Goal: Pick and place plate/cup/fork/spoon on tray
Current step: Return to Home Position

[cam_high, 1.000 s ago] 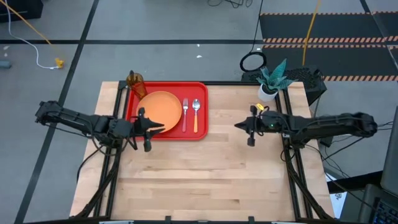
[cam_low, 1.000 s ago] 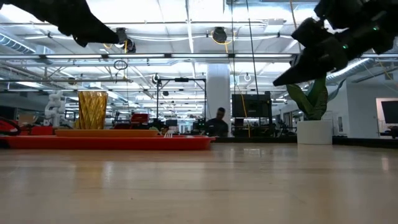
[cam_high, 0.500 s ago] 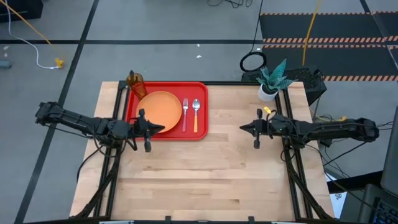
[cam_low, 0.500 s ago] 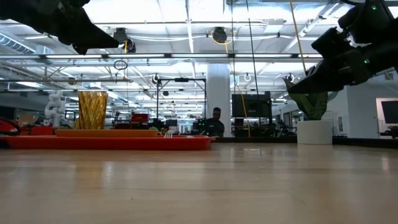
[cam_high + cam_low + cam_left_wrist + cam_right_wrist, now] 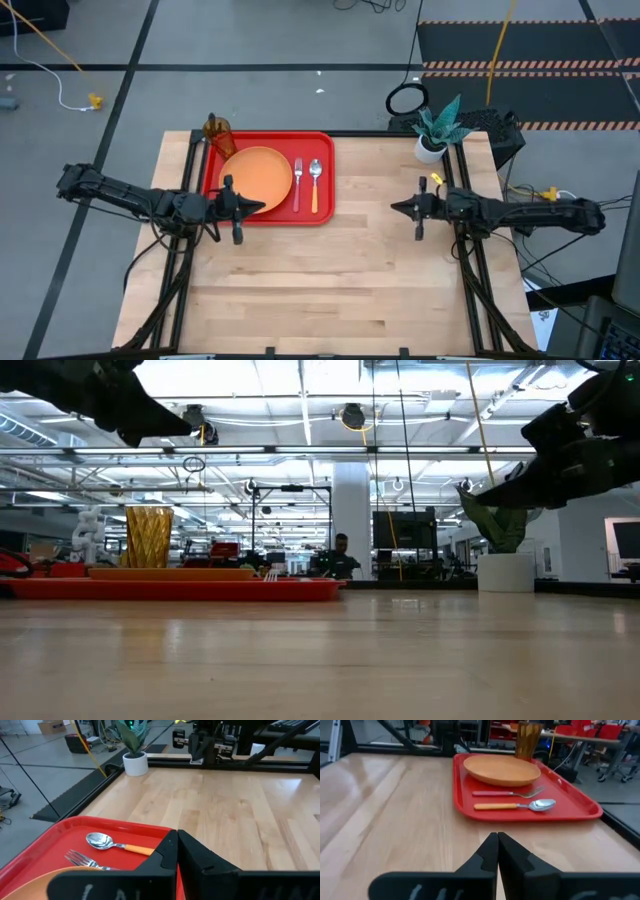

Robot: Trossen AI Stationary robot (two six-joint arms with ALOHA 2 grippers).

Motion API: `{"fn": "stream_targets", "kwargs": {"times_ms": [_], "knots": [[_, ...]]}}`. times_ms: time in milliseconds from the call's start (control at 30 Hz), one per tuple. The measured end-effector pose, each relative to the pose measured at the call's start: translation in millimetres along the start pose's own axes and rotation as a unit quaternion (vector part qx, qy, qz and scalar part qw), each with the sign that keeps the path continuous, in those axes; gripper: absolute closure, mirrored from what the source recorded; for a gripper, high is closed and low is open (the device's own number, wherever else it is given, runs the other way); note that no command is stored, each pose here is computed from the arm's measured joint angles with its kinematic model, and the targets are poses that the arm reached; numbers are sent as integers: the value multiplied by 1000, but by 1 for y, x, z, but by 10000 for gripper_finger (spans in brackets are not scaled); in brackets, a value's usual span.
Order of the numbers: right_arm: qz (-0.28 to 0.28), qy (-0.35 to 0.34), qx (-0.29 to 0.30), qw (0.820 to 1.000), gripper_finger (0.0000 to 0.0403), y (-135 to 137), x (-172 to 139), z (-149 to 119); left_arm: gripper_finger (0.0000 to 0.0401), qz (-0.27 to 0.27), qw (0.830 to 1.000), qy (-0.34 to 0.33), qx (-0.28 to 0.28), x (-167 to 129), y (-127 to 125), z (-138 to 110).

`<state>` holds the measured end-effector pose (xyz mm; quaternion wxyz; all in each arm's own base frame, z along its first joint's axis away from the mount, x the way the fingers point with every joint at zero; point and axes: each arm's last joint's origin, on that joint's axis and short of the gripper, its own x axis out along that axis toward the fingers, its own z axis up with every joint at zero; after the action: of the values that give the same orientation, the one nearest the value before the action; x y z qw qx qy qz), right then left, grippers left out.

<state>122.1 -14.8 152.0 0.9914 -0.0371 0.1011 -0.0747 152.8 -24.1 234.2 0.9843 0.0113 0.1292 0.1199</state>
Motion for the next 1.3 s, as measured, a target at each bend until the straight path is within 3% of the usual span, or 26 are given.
{"fn": "stream_targets", "kwargs": {"times_ms": [300,867,1300], "knots": [[-2,-26,-1,1000,403,-1,-11,3,397,-3,999,-36,-1,-3,1,8],[31,-97,13,995,403,0,-29,10,388,22,995,-87,40,-39,22,14],[65,-103,36,992,403,7,-29,11,392,26,996,-78,34,-41,26,11]]}}
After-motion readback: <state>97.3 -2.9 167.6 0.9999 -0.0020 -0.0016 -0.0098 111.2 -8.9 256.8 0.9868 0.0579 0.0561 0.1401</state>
